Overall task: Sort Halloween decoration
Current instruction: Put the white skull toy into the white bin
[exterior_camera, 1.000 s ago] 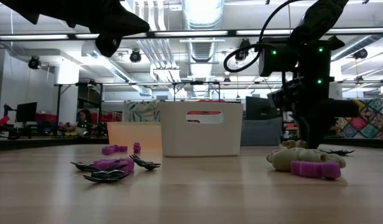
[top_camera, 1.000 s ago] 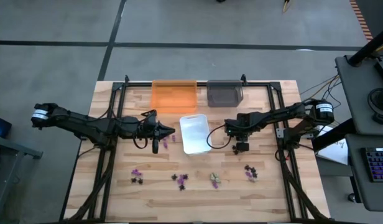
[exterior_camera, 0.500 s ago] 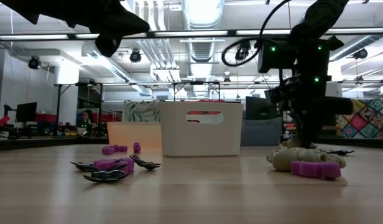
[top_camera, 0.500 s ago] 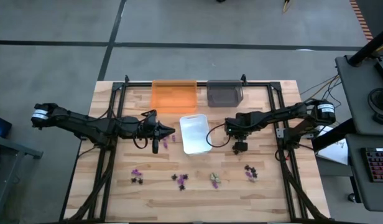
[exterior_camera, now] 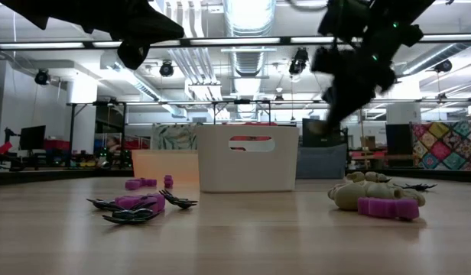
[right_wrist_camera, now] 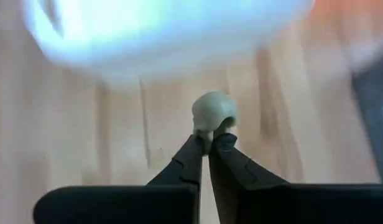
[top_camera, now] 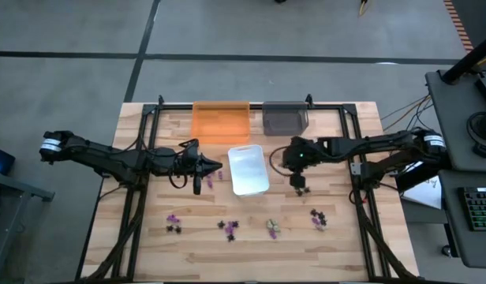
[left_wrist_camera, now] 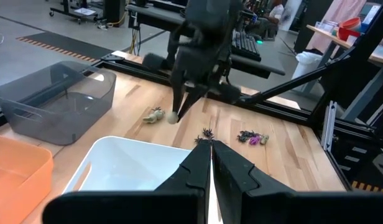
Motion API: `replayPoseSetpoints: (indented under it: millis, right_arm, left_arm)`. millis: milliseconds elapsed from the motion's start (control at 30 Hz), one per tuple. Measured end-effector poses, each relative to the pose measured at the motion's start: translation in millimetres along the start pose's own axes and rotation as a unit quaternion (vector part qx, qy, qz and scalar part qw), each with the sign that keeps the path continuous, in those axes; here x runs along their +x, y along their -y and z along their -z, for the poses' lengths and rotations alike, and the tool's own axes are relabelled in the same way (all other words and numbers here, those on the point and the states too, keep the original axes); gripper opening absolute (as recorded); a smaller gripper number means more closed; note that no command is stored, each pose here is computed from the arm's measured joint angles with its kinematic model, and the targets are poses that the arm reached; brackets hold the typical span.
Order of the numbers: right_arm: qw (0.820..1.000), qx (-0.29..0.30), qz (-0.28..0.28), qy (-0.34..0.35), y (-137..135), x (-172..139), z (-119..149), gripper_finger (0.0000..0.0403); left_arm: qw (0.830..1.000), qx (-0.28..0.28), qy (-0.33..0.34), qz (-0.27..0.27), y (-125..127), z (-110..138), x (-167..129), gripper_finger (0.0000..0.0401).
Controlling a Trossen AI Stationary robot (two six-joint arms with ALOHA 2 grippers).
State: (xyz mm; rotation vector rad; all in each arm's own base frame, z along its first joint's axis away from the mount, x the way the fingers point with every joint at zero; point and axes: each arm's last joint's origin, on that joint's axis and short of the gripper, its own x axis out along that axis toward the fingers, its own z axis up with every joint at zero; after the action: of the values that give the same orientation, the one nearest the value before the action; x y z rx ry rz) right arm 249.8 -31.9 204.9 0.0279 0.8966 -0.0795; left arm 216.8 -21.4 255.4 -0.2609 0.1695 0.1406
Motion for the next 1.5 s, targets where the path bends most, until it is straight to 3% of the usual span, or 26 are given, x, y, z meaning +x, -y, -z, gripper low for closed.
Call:
replayPoseSetpoints:
  millis: [233,500,700,867,1033,1367,1500]
  right_arm:
    - [0.980,-0.048,-0.016,0.191,0,3,-37,0.0012]
    - [0.957,-0.050,0.004,0.285,5,39,-55,0.0012]
    - [0.966,-0.036,0.008,0.255,6,58,-70,0.0013]
    - [0.988,-0.030,0.023,0.152,9,64,-81,0.0013]
    - [0.997,-0.035,0.022,0.065,10,69,-95,0.0013]
    - [0.995,-0.065,0.008,-0.070,12,97,-110,0.0013]
    - [0.993,-0.074,0.004,-0.095,12,103,-114,0.0013]
  left_arm:
    - [1.000,-0.001,0.007,-0.002,0,-1,0,0.0000]
    - [1.000,-0.005,0.012,0.000,0,-2,0,0.0000]
    - [1.000,-0.007,0.012,0.000,0,-2,0,0.0000]
    - [1.000,-0.007,0.014,0.000,0,-3,0,0.0000]
    - [1.000,-0.007,0.016,0.001,1,-3,0,0.0000]
    - [1.000,-0.006,0.017,0.001,1,-3,0,0.0000]
    - [1.000,-0.006,0.017,0.001,1,-3,0,0.0000]
